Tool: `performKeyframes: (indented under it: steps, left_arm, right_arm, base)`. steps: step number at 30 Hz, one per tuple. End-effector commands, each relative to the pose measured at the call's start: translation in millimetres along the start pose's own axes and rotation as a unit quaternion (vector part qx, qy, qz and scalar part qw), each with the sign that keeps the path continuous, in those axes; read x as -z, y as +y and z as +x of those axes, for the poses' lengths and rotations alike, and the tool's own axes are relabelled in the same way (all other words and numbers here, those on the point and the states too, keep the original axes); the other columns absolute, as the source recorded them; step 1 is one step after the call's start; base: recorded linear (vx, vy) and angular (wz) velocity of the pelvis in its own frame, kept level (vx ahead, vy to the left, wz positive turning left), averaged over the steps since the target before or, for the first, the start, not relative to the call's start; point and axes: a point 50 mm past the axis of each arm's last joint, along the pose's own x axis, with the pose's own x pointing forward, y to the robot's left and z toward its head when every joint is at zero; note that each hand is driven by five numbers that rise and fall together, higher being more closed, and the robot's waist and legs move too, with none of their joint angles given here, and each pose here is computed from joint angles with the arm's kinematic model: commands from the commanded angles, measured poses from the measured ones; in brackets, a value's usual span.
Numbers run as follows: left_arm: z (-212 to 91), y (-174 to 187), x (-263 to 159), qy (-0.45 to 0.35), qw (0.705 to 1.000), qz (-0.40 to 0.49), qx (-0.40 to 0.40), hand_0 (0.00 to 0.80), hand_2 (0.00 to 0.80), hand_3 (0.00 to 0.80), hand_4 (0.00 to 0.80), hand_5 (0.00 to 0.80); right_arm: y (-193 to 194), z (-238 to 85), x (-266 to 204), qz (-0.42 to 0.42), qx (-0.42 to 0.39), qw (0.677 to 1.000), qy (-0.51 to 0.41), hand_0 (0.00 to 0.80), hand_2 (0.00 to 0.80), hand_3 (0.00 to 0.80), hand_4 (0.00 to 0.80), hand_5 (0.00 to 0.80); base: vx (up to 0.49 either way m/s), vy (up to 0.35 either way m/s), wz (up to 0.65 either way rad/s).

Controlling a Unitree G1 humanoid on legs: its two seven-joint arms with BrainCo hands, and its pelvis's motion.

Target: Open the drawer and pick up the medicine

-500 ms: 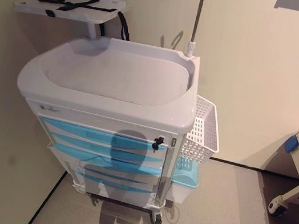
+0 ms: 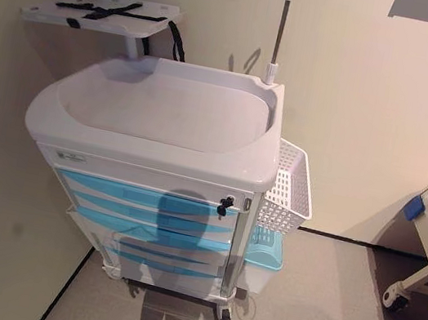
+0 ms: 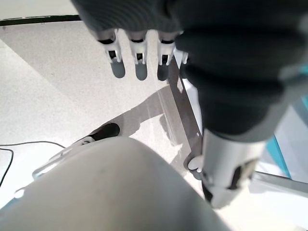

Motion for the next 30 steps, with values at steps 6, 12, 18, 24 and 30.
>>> performKeyframes:
  steps: [6, 12, 18, 24, 30]
  left_arm:
    - [6, 5, -32, -0.045, 0.999, -0.027, -0.014, 0.000, 0.000, 0.000, 0.000, 0.000]
    - [5, 21, -27, -0.040, 0.995, -0.077, -0.049, 0.000, 0.000, 0.000, 0.000, 0.000]
    - [4, 28, -27, -0.047, 0.984, -0.155, -0.073, 0.000, 0.000, 0.000, 0.000, 0.000]
    - [2, 44, -57, -0.114, 0.967, -0.211, -0.087, 0.000, 0.000, 0.000, 0.000, 0.000]
    - [-5, 63, -98, -0.198, 0.946, -0.235, -0.106, 0.000, 0.000, 0.000, 0.000, 0.000]
  right_arm:
    - [2, 5, -28, -0.012, 0.000, 0.999, -0.035, 0.000, 0.000, 0.000, 0.000, 0.000]
    - [-1, 4, -24, -0.002, 0.006, 1.000, -0.031, 0.000, 0.000, 0.000, 0.000, 0.000]
    - [-4, 5, -29, 0.003, 0.014, 0.999, -0.039, 0.000, 0.000, 0.000, 0.000, 0.000]
    - [-9, 5, -49, 0.012, 0.021, 0.997, -0.072, 0.000, 0.000, 0.000, 0.000, 0.000]
    - [-14, 5, -72, 0.019, 0.028, 0.993, -0.112, 0.000, 0.000, 0.000, 0.000, 0.000]
  base:
    - [0.000, 0.000, 0.00]
    - [0.006, 0.003, 0.00]
    - [0.000, 0.000, 0.00]
    - [-0.071, 0.025, 0.09]
    - [-0.129, 0.027, 0.17]
